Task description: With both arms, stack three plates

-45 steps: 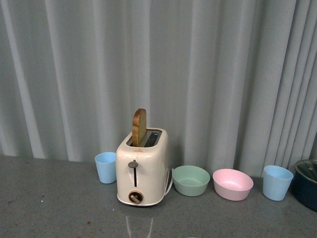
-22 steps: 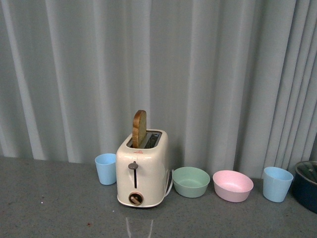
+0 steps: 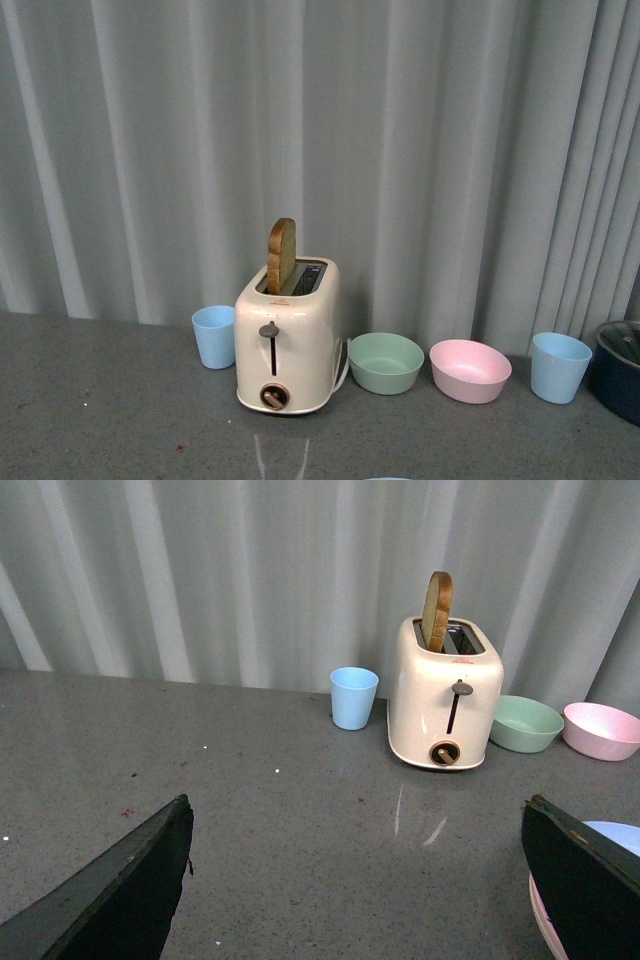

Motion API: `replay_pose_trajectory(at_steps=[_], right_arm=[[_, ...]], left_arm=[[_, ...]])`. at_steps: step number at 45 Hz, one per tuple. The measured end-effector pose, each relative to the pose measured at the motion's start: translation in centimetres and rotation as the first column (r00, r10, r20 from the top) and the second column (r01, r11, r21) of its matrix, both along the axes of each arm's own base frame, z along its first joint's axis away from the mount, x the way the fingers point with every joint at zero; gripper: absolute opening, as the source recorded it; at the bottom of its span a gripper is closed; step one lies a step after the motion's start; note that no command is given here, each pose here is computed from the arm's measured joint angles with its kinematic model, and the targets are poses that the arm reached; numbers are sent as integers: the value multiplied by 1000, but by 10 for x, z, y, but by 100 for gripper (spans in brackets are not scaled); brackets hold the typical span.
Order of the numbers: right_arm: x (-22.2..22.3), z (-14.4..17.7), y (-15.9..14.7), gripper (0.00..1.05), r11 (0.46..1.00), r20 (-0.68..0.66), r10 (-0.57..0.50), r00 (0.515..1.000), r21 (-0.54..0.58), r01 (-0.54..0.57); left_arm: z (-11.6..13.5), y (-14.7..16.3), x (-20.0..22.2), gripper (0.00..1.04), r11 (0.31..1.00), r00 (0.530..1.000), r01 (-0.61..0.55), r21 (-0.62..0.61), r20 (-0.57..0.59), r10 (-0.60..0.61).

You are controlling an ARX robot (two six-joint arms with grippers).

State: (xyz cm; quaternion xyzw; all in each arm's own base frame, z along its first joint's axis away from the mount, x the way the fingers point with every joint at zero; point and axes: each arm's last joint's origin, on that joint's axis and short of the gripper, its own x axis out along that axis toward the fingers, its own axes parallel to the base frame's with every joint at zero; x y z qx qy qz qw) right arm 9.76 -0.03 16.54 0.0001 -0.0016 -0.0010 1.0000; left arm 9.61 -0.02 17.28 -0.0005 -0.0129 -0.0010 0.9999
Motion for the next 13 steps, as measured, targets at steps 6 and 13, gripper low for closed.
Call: replay_pose_trajectory(at_steps=[6, 13], right_arm=[[0, 0, 0, 97, 1000, 0, 0, 1000, 0, 0], [0, 0, 0, 97, 1000, 0, 0, 1000, 0, 0]], left_arm=[[0, 0, 0, 98, 1000, 1000, 0, 0, 0, 0], [0, 0, 0, 98, 1000, 1000, 0, 0, 0, 0]])
